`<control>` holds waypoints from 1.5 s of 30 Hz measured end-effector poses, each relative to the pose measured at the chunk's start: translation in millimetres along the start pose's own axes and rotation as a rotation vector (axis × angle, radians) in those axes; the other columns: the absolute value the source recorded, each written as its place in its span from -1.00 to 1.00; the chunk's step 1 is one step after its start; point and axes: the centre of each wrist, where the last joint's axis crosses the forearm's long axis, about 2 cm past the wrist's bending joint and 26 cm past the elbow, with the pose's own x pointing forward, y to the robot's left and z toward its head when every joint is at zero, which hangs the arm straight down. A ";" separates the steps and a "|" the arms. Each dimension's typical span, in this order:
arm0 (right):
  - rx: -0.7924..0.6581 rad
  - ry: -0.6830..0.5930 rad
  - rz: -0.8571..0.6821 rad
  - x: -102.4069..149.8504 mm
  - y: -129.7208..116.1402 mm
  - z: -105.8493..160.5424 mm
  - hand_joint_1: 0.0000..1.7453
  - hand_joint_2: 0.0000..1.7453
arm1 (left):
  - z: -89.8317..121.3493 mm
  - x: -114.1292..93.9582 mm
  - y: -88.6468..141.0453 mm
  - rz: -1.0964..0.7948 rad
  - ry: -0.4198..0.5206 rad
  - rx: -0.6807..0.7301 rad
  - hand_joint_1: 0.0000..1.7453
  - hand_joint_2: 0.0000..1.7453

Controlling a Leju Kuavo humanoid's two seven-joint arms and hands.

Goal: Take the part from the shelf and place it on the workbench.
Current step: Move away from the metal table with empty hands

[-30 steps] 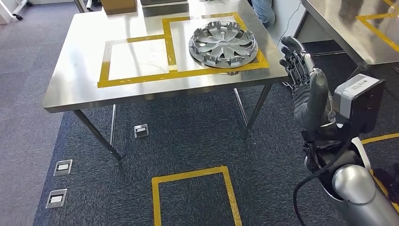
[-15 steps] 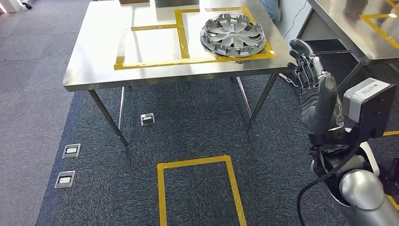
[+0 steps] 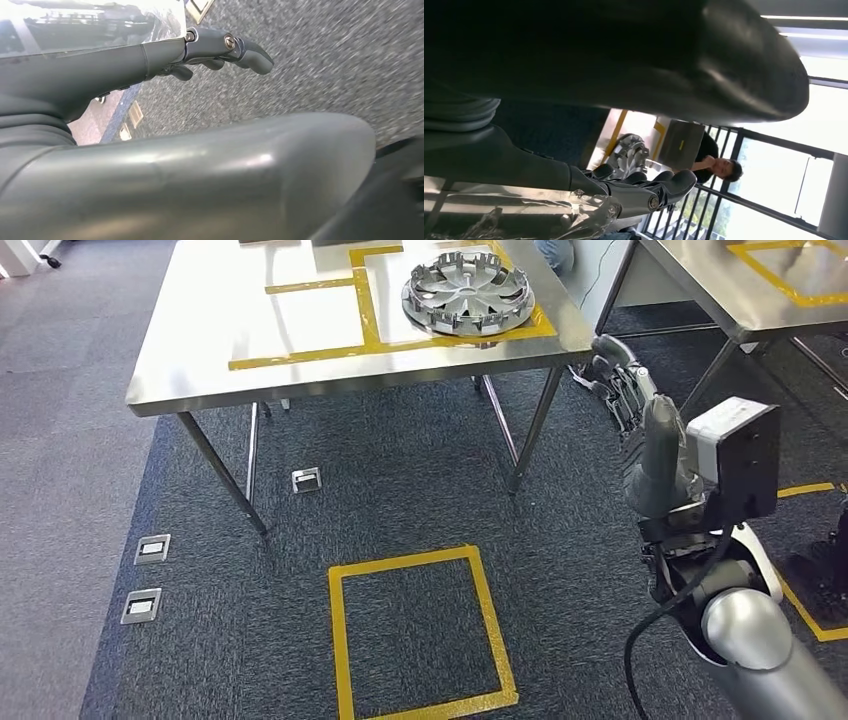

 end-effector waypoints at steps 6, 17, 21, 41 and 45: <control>-0.006 0.183 0.078 -29.3 -17.6 11.2 -1.00 -1.00 | 0.2 0.0 -0.6 -0.003 0.000 -0.002 -1.00 -1.00; -0.085 0.527 0.192 -84.3 -54.4 40.2 -1.00 -0.50 | 1.0 1.7 -3.8 -0.023 -0.015 -0.030 -1.00 1.00; -0.130 0.740 0.265 -131.6 -75.8 81.4 -1.00 1.00 | 1.1 1.5 -4.2 -0.050 0.013 -0.034 -1.00 1.00; -0.182 1.819 0.066 -240.4 -24.4 341.8 -1.00 1.00 | 1.3 -1.4 -3.4 -0.119 0.076 0.004 -1.00 1.00; -0.181 1.974 0.026 -236.2 -8.0 366.3 -1.00 1.00 | 1.7 0.6 -5.0 -0.120 0.075 -0.007 -1.00 1.00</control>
